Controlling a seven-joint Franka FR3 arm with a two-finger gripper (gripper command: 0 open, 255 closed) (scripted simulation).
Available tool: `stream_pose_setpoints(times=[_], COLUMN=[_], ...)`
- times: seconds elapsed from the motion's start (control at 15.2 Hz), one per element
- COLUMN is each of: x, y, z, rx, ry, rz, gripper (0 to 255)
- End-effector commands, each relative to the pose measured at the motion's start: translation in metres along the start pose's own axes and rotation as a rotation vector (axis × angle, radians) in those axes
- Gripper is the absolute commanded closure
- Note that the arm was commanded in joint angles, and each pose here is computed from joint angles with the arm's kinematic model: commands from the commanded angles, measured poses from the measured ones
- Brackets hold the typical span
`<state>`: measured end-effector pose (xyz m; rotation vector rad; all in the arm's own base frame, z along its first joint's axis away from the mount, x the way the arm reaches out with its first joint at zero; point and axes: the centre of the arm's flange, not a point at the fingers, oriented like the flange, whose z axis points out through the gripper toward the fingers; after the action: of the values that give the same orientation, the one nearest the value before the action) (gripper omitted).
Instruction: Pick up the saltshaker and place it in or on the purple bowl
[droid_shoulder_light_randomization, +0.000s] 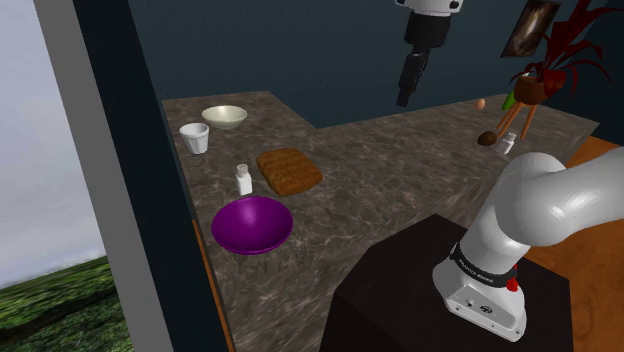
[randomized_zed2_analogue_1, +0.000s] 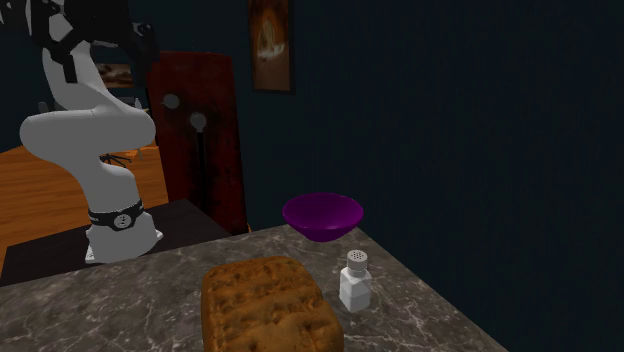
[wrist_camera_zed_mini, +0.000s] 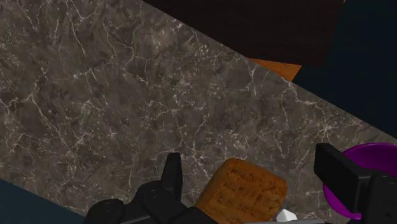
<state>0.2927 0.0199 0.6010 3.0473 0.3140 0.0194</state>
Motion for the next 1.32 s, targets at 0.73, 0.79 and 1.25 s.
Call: stream_pose_setpoints(times=[0.73,0.79,1.25], x=[0.120,0.131,0.208], y=[-0.046,-0.050,-0.079], z=[0.066,0.072,0.115], rx=[0.027,0.030,0.047], ry=[-0.008,-0.009,-0.014], rz=[0.005,0.005,0.008], gripper=[0,0,0])
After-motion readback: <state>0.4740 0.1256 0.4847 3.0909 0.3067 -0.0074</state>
